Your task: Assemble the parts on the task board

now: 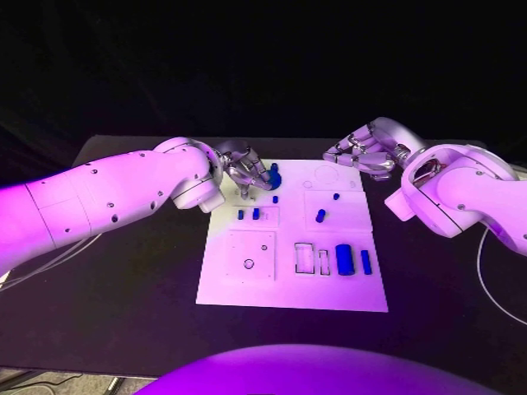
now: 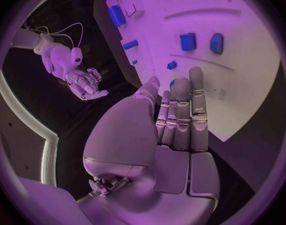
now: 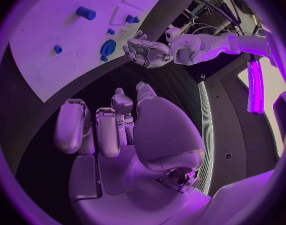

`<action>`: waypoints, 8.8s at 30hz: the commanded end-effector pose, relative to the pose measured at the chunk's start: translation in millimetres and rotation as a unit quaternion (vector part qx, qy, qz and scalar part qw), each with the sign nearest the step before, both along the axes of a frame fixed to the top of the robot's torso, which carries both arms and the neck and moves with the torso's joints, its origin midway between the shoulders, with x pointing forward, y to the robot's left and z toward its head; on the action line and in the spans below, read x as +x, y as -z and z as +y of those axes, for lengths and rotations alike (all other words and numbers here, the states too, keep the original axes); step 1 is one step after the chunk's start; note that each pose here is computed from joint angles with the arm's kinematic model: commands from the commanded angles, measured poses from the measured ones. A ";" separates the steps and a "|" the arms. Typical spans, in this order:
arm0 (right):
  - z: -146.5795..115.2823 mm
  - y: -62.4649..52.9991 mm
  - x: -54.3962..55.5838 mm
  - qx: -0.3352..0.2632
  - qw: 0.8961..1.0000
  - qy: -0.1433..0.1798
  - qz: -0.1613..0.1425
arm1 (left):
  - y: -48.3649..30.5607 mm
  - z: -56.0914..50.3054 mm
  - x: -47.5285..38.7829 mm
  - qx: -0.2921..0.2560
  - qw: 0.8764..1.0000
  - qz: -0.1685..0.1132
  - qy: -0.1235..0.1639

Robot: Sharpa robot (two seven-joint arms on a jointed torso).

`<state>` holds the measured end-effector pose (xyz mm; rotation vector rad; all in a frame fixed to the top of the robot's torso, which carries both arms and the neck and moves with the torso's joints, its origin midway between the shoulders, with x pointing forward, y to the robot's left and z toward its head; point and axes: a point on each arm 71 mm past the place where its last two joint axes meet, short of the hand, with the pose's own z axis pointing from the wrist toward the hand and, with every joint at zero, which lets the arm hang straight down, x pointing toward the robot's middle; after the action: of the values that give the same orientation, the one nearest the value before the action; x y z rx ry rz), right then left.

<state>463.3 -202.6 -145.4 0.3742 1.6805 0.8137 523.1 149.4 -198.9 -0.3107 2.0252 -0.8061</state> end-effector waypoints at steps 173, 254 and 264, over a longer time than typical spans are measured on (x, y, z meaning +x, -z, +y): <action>6.1 6.4 -0.6 -0.001 1.000 -0.015 0.004 | 20.4 -0.1 1.2 0.201 0.966 -0.106 0.121; 15.7 82.6 14.9 -0.385 0.906 -0.161 -0.070 | -9.3 77.7 -20.9 -0.470 0.864 0.068 -0.168; 12.5 86.7 16.6 -0.415 0.895 -0.152 -0.063 | -9.2 77.5 -22.1 -0.469 0.864 0.072 -0.167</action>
<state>482.8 -186.2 -218.7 -0.4840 1.7447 0.3341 501.5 228.3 -190.9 -1.2597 1.4952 -1.5052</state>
